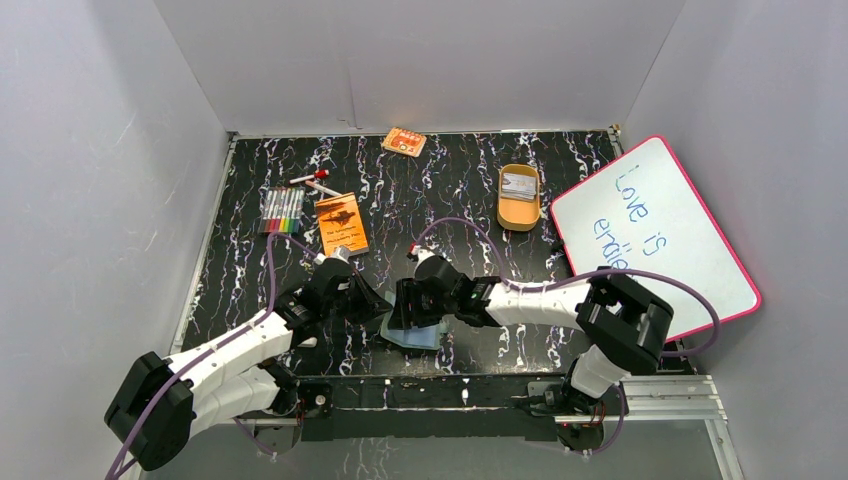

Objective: Put the credit cards into the card holder
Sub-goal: Open the card holder at the center of the board.

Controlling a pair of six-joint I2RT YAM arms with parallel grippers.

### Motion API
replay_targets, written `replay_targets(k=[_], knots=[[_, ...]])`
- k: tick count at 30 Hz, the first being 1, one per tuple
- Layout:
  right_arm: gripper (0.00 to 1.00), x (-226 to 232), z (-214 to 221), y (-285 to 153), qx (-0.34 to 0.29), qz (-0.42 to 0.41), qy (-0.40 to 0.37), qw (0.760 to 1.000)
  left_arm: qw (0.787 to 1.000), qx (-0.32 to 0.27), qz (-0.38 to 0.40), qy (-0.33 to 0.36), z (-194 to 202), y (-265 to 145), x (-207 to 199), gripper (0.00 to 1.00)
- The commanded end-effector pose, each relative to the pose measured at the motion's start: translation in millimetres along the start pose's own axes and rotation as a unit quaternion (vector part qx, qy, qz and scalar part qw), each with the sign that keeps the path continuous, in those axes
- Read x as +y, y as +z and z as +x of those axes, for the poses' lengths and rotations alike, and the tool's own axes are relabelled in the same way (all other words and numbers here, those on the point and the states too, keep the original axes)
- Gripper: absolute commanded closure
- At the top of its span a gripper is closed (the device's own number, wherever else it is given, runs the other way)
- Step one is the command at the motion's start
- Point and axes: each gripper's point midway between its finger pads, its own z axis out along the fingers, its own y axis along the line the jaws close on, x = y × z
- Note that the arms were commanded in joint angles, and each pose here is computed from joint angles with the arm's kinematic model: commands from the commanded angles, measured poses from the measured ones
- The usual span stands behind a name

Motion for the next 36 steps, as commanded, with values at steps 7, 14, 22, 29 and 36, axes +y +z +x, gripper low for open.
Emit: replay_targets(k=[7,14,22,29,36], knots=[[0.56,-9,-1,4,-0.007,0.024,0.01,1.0,1.0,0.008,0.024,0.002,2,-5,-11,1.0],[0.58,-17,0,-3,-0.021,0.029,0.016,0.999,1.0,0.007,0.021,0.004,3,-7,-9,1.0],[0.46,-8,-6,-12,-0.043,-0.001,0.009,0.999,0.999,0.013,0.042,0.008,6,-10,-15,0.84],[0.46,-9,-6,-13,-0.044,-0.003,0.01,0.999,0.999,0.019,0.044,0.011,8,-9,-14,0.9],[0.36,-1,-12,-24,-0.068,-0.034,0.028,0.997,0.999,0.022,0.03,0.008,10,-4,-7,1.0]])
